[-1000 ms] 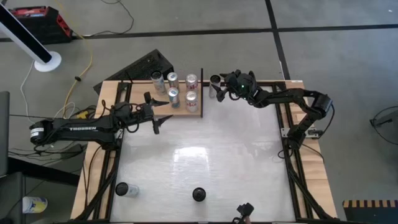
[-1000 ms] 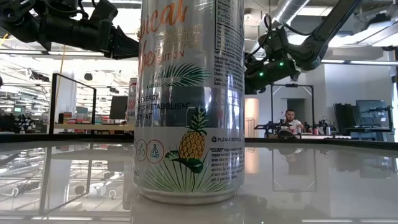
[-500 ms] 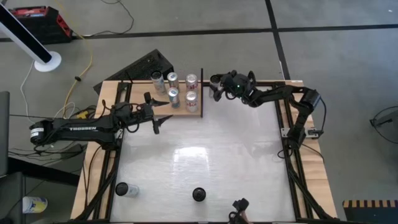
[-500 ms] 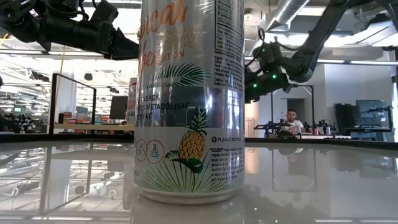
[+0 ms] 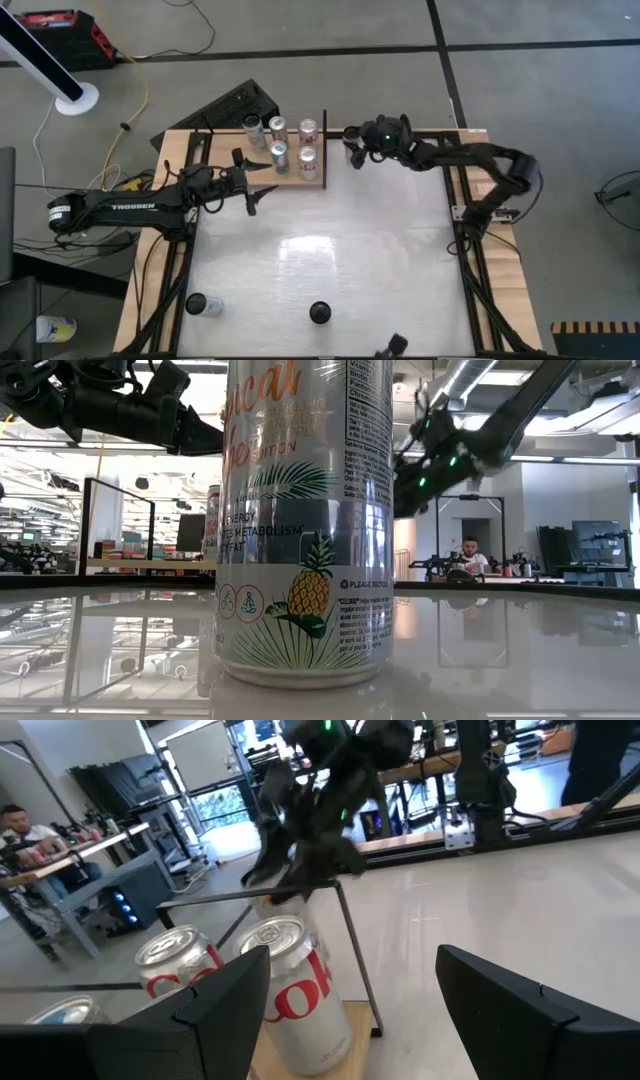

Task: Place canned beverage on shelf
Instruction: Put the top yellow soda can on the shelf

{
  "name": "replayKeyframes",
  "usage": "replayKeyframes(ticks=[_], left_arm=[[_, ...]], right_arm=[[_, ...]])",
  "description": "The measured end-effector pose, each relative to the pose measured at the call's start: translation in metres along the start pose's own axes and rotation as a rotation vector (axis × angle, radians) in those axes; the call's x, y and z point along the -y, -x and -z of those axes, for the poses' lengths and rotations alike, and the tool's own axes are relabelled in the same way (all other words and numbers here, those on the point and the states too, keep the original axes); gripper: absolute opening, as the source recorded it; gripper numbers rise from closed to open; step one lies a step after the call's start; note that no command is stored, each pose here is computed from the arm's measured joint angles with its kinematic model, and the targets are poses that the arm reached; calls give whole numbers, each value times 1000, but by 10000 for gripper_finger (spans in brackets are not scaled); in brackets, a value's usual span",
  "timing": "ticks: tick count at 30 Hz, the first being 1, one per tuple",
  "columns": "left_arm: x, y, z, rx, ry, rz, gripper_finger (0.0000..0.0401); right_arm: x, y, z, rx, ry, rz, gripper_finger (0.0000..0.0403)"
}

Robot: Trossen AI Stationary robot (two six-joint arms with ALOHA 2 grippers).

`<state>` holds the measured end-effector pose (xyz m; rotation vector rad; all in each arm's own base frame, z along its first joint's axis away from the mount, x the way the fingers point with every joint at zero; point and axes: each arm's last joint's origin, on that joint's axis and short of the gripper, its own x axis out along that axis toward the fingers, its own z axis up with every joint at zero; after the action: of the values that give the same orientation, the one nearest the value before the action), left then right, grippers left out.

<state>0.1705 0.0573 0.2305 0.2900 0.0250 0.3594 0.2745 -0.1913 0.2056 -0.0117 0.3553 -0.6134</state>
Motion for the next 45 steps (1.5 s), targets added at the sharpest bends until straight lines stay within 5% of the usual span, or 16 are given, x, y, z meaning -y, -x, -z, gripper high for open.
replayKeyframes(ticks=[3,7,13,21,29,34,39,45], left_arm=[[1,0,0,-3,8,14,275],[2,0,1,-4,24,46,275],[7,1,4,-15,99,197,275],[19,-3,8,-28,223,430,275],[39,-25,13,66,226,474,275],[43,-39,22,98,250,367,275],[49,-53,27,92,295,484,282],[52,-79,25,76,313,487,304]], right_arm=[[-14,28,-19,-14,67,-107,279],[-46,60,-33,-4,127,-409,279],[-96,75,-43,130,199,-695,279],[-142,49,-40,331,213,-777,279],[-161,19,-55,325,173,-842,279],[-168,13,-60,311,178,-902,279],[-168,13,-63,320,199,-899,279],[-165,11,-63,328,210,-883,279]])
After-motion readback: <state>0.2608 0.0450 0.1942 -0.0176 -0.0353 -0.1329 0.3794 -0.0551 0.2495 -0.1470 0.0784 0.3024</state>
